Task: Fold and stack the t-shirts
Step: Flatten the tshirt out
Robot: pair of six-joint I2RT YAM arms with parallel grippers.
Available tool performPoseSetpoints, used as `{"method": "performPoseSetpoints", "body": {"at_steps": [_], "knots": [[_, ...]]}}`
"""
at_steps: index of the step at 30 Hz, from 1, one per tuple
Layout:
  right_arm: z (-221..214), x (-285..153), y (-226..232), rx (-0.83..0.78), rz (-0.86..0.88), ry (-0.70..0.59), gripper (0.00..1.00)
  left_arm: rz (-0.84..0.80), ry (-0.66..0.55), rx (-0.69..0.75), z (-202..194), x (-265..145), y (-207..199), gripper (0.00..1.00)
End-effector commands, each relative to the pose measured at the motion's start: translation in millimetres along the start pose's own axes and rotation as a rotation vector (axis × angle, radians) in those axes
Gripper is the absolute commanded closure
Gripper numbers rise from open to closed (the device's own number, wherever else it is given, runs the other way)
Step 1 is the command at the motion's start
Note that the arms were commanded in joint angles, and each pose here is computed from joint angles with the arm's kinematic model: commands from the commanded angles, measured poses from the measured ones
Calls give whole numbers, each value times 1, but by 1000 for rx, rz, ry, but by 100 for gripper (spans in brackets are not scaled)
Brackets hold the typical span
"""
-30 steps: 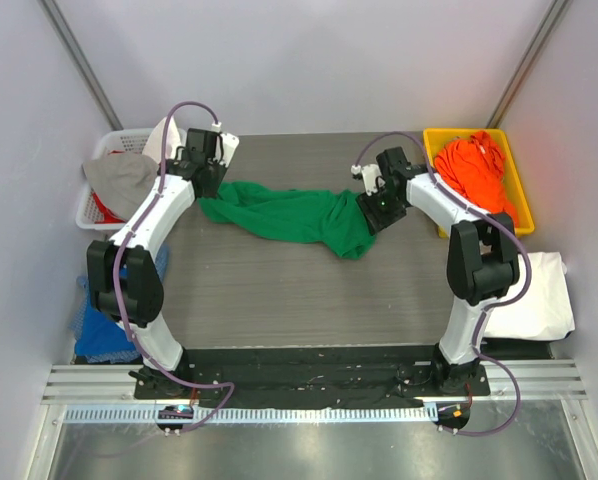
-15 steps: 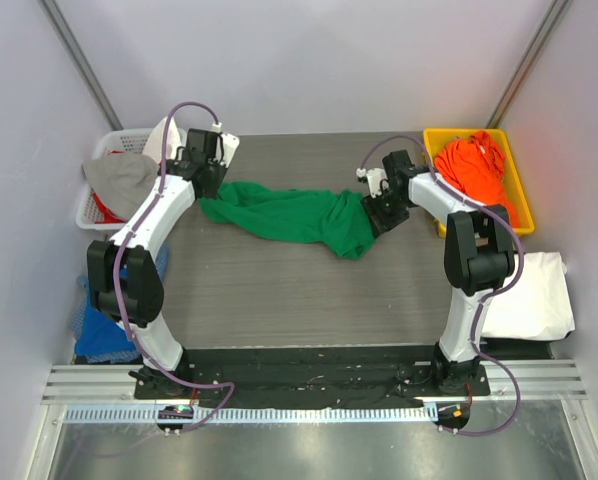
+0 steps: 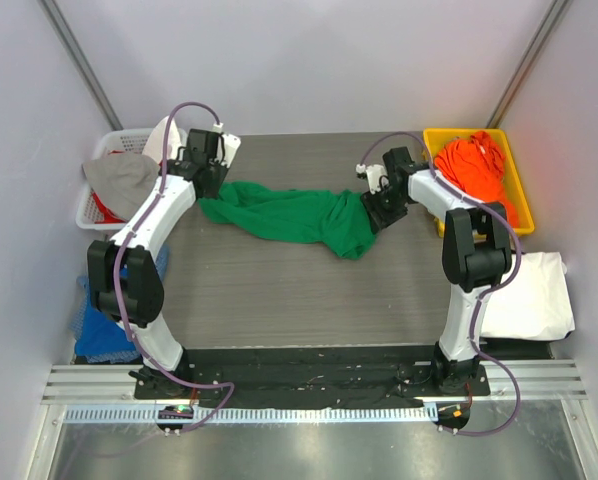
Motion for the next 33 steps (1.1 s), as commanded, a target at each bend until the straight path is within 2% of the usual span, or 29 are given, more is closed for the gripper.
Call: {"method": "performPoseSetpoints", "body": {"at_steps": [1, 5, 12, 20, 26, 33], "knots": [[18, -2, -6, -18, 2, -61, 53, 18, -37, 4, 8, -4, 2, 100], [19, 0, -7, -16, 7, -61, 58, 22, -36, 9, 7, -4, 3, 100], [19, 3, -8, -10, 9, -54, 83, 27, -37, 10, 6, -5, 4, 100], [17, -2, -7, -10, 0, -50, 99, 23, -37, 8, 6, -4, 2, 100], [19, -34, -6, -14, -57, -72, 99, 20, -70, -12, 7, -8, 1, 100], [36, -113, -6, -41, -182, -179, 99, 17, -138, -55, 21, -24, 5, 100]]}}
Point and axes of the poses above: each gripper's point midway between its finger pads, its own x axis out along the fingers, its own y axis along the line the jaws close on, z = x × y, the point moved 5 cm from there along -x, back along the fingers, and after that the axes turned 3 degrees about -x, right-handed, at the moved point
